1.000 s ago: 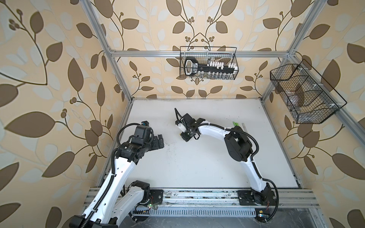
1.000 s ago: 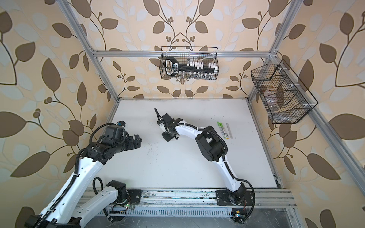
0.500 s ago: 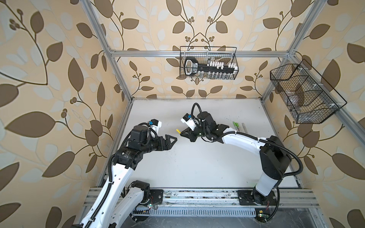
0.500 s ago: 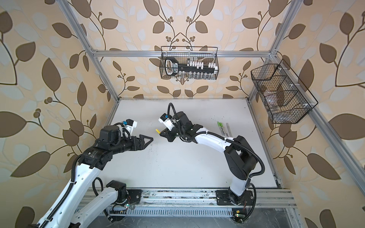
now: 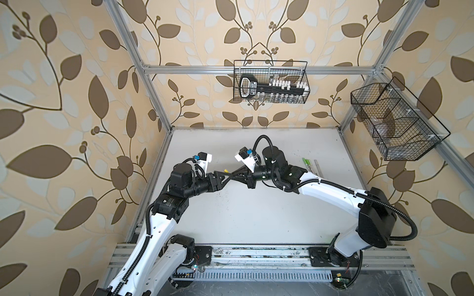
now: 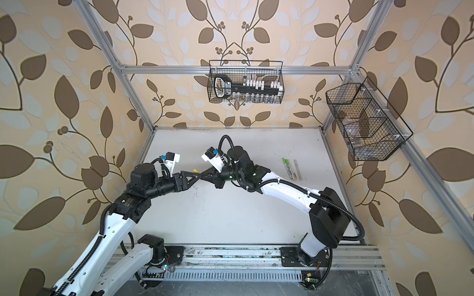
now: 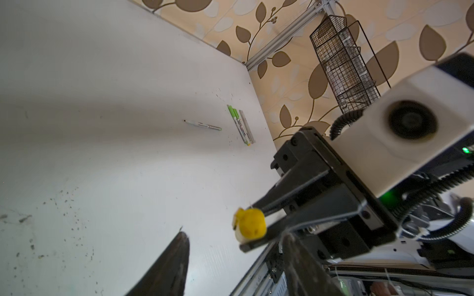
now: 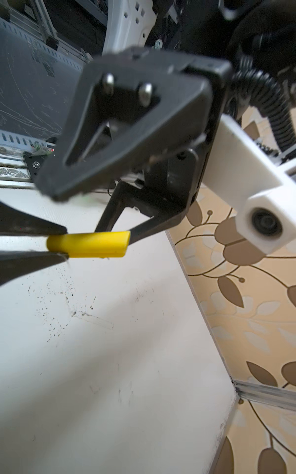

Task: Insert the pens into the pen caps
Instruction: 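Grasp the yellow cap with the left gripper while the right gripper holds it, then release the cap and move the right gripper to the white pen, then grasp the white pen with the right gripper and lift it upright, then bring the white pen tip under the yellow cap held by the left gripper, then press the yellow cap down onto the white pen tip with the left gripper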

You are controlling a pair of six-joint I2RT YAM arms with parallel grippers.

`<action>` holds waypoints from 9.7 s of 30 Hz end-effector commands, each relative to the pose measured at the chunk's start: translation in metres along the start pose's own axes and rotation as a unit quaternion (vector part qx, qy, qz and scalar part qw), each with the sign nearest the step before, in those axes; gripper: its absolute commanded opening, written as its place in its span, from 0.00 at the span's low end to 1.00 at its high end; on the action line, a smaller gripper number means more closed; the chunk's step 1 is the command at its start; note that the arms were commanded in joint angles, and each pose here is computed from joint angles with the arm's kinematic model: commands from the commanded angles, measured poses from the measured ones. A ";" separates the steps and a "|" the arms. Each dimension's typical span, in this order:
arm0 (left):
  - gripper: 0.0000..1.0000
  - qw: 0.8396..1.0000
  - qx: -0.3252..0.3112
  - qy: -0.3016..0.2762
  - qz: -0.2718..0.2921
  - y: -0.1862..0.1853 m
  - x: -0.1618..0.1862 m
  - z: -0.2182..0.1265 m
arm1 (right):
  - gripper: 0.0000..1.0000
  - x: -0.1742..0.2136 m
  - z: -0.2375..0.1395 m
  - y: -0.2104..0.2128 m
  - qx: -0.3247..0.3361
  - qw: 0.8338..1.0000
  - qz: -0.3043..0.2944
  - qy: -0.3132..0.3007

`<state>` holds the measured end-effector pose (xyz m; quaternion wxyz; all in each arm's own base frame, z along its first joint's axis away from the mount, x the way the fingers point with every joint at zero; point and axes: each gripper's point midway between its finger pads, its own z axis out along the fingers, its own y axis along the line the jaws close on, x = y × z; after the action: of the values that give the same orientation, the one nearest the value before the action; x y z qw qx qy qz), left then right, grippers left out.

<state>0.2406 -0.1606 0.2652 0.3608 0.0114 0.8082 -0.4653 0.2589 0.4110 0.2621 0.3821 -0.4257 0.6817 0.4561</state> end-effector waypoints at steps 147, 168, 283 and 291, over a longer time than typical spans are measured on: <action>0.00 0.989 -0.116 0.069 -0.065 0.067 0.005 -0.007 | 0.12 0.256 -0.045 -0.125 0.316 0.844 0.135 0.412; 0.00 0.998 0.032 0.024 -0.047 0.027 -0.053 0.024 | 0.06 0.130 -0.022 -0.043 0.139 0.978 0.047 0.145; 0.00 0.991 0.114 0.063 0.022 -0.017 -0.039 0.011 | 0.04 0.062 -0.034 0.005 0.091 0.995 -0.016 0.037; 0.00 0.989 0.131 0.074 0.010 -0.017 -0.037 0.014 | 0.04 0.056 -0.035 0.003 0.084 0.995 -0.024 0.043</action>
<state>0.2703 -0.1681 0.2782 0.2854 0.0777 0.7836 -0.5464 0.2356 0.3642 0.2129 0.3933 -0.4089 0.7376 0.3661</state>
